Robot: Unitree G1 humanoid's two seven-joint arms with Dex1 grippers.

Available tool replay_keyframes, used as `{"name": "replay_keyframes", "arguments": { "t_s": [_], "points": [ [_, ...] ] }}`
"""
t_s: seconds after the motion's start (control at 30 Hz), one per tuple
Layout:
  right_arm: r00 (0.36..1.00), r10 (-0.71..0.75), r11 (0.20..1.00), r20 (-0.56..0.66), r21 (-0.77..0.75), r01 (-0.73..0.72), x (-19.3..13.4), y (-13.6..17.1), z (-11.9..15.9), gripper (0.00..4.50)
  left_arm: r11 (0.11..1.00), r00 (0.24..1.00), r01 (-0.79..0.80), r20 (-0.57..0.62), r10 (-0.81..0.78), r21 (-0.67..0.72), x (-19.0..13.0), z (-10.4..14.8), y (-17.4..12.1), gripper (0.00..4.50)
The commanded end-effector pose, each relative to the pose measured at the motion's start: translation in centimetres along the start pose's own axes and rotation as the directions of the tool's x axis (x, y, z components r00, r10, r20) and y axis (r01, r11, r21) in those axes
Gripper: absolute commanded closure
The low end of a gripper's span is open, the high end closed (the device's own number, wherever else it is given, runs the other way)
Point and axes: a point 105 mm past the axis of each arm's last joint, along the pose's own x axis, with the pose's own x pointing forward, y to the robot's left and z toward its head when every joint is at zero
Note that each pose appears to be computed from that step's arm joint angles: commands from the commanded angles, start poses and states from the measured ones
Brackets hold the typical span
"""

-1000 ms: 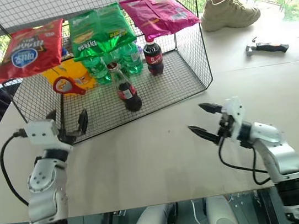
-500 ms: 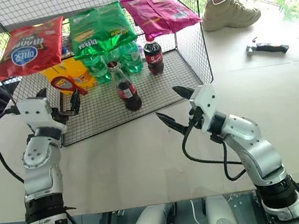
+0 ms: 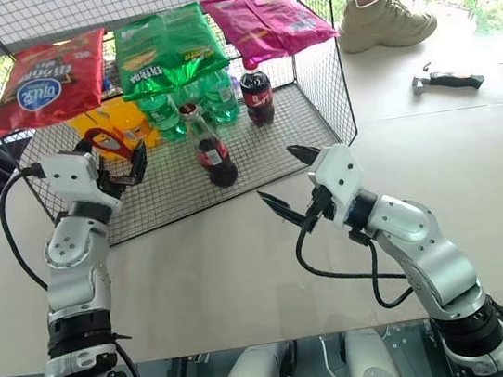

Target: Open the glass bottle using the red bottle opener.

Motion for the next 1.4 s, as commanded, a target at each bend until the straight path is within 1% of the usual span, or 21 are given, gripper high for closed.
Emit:
{"name": "replay_keyframes", "arguments": {
  "t_s": [0.03, 0.1, 0.13, 0.2, 0.23, 0.27, 0.3, 0.67, 0.83, 1.17, 1.4],
  "points": [
    [0.999, 0.011, 1.000, 0.042, -0.027, -0.010, 0.0, 0.4, 1.2, 0.04, 0.999, 0.998, -0.034, 0.063, 0.032, 0.024, 0.1, 1.6, 1.0, 0.00],
    [0.999, 0.015, 1.000, 0.043, -0.027, -0.013, 0.0, 0.4, 1.2, 0.00, 0.999, 0.997, -0.047, 0.068, 0.045, 0.025, 0.1, 1.7, 1.2, 0.50],
    [0.999, 0.017, 1.000, 0.043, -0.027, -0.016, 0.0, 0.5, 1.2, 0.00, 0.998, 0.996, -0.050, 0.071, 0.048, 0.026, 0.1, 1.7, 1.3, 0.65],
    [0.999, 0.021, 0.999, 0.043, -0.028, -0.020, 0.1, 0.5, 1.2, 0.00, 0.998, 0.996, -0.052, 0.071, 0.050, 0.027, 0.1, 1.7, 1.3, 1.40],
    [0.999, 0.023, 0.999, 0.042, -0.028, -0.022, 0.1, 0.5, 1.2, 0.00, 0.998, 0.996, -0.053, 0.071, 0.051, 0.028, 0.1, 1.7, 1.3, 1.66],
    [0.999, 0.025, 0.999, 0.042, -0.029, -0.024, 0.1, 0.6, 1.2, 0.00, 0.998, 0.996, -0.053, 0.070, 0.051, 0.027, 0.0, 1.6, 1.3, 2.02],
    [0.999, 0.027, 0.999, 0.042, -0.029, -0.026, 0.1, 0.6, 1.2, 0.00, 0.998, 0.996, -0.053, 0.069, 0.051, 0.027, 0.0, 1.6, 1.3, 2.20],
    [0.999, 0.036, 0.999, 0.035, -0.024, -0.035, 0.1, 0.7, 0.9, 0.00, 0.998, 0.997, -0.053, 0.064, 0.051, 0.032, -0.3, 1.4, 1.1, 2.20],
    [0.999, 0.039, 0.999, 0.028, -0.021, -0.039, -0.1, 0.8, 0.8, 0.00, 0.998, 0.996, -0.054, 0.079, 0.051, 0.035, -0.7, 2.2, 0.9, 2.20],
    [0.998, 0.053, 0.999, 0.029, -0.011, -0.052, 0.1, 1.0, 0.6, 0.00, 0.997, 0.993, -0.046, 0.111, 0.039, 0.063, -1.4, 4.6, 0.5, 2.20],
    [0.998, 0.058, 0.998, 0.030, -0.008, -0.058, 0.1, 1.1, 0.6, 0.00, 0.997, 0.993, -0.051, 0.111, 0.045, 0.056, -1.7, 5.1, 0.2, 2.20]
  ]
}}
